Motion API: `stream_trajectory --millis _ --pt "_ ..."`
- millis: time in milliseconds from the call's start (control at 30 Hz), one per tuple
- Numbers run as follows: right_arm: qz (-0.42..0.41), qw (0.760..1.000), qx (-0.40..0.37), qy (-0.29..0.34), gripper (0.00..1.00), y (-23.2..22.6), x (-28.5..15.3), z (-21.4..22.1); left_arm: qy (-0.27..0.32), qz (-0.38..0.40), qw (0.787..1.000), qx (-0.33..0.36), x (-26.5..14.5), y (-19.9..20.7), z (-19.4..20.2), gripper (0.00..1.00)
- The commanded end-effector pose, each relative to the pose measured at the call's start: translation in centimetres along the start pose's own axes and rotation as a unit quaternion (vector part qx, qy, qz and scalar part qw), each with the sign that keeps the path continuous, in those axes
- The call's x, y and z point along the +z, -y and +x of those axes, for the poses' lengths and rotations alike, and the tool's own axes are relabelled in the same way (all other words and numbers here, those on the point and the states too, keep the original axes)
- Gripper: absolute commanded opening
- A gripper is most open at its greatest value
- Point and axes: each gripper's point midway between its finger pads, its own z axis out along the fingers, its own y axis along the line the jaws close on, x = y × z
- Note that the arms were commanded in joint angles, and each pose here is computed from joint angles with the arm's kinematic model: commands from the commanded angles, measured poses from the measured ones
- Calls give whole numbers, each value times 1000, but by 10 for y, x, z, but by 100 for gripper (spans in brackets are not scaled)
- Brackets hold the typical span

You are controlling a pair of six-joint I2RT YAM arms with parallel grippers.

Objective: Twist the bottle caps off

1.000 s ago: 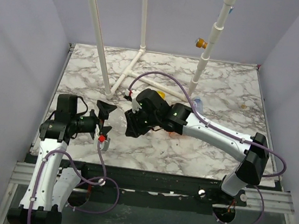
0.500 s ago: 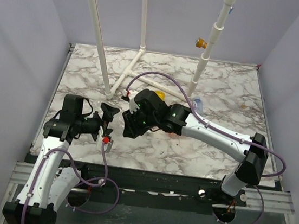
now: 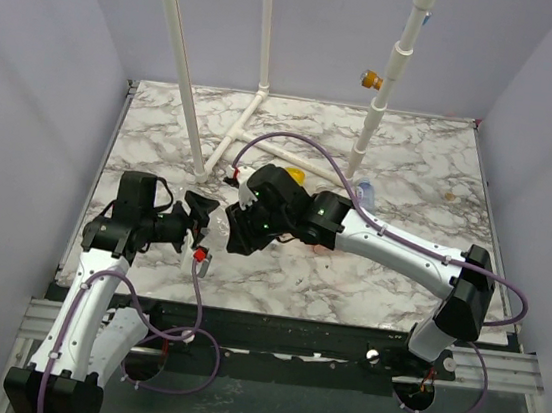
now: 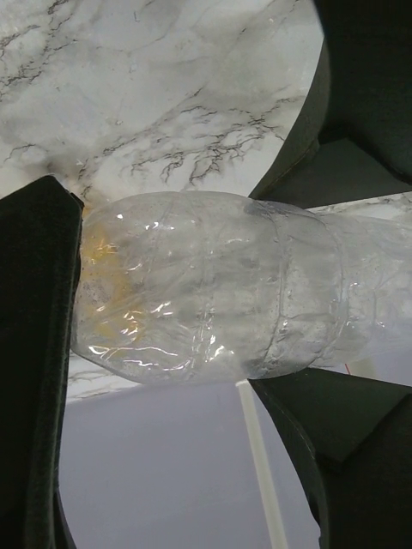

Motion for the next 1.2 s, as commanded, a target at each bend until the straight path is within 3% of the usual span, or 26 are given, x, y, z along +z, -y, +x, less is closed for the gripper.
stream_trajectory --millis 0,67,200,333,500,700,933,1167 --pt "-12 1000 -6 2 25 -8 -7 1 -26 2 1000 16 -1 4 9 60" --pt "-9 1000 -2 11 44 -8 -9 -2 -24 -4 1000 14 -1 2 9 52" --pt "16 999 0 49 69 -3 -16 -24 -15 -32 999 -4 -1 -9 5 40" --pt "65 991 -3 116 80 6 -35 -64 -13 -58 996 -63 -4 -18 5 39" --pt "125 971 18 203 84 19 -64 -106 6 -123 965 -231 -8 -44 4 33" --pt "157 948 39 275 85 29 -84 -131 62 -177 892 -412 -10 -67 -6 33" --pt "162 926 44 338 82 26 -100 -167 111 -198 834 -503 -10 -87 -18 32" --pt "171 904 45 390 73 25 -110 -197 132 -201 826 -511 -11 -89 -29 32"
